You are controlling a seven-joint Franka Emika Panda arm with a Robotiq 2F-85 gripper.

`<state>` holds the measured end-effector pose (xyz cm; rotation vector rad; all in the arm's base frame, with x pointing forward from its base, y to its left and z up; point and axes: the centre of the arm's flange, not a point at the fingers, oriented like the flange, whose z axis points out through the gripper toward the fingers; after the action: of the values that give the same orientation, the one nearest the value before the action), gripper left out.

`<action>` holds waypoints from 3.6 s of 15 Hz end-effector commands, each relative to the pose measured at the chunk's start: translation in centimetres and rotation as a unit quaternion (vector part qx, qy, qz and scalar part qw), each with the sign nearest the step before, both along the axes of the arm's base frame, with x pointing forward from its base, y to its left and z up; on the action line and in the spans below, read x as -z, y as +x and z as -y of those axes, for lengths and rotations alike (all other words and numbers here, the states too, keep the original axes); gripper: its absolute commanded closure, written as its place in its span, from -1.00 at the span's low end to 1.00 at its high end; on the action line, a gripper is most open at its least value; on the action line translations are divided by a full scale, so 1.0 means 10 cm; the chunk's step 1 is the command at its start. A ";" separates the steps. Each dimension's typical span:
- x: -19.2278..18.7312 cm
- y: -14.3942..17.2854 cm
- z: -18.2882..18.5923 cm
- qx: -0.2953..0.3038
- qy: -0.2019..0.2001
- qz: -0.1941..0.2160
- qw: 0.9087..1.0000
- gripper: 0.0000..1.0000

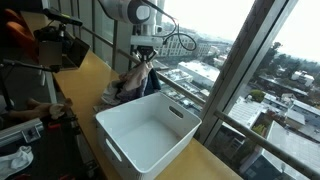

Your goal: Put the pile of cloths on the table into the white basket

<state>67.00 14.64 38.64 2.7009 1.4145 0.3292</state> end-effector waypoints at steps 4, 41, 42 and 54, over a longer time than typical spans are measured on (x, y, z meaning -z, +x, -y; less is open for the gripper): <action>-1.24 -0.44 0.53 0.035 -0.022 0.059 0.997 0.94; 0.04 -0.67 1.81 0.193 -0.065 -0.067 0.977 0.94; 0.11 -0.70 1.85 0.197 -0.065 -0.072 0.976 0.94; 0.13 -1.00 1.05 0.138 -0.064 -0.049 0.987 -0.73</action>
<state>59.16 -0.33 35.17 2.8561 0.9236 -0.0070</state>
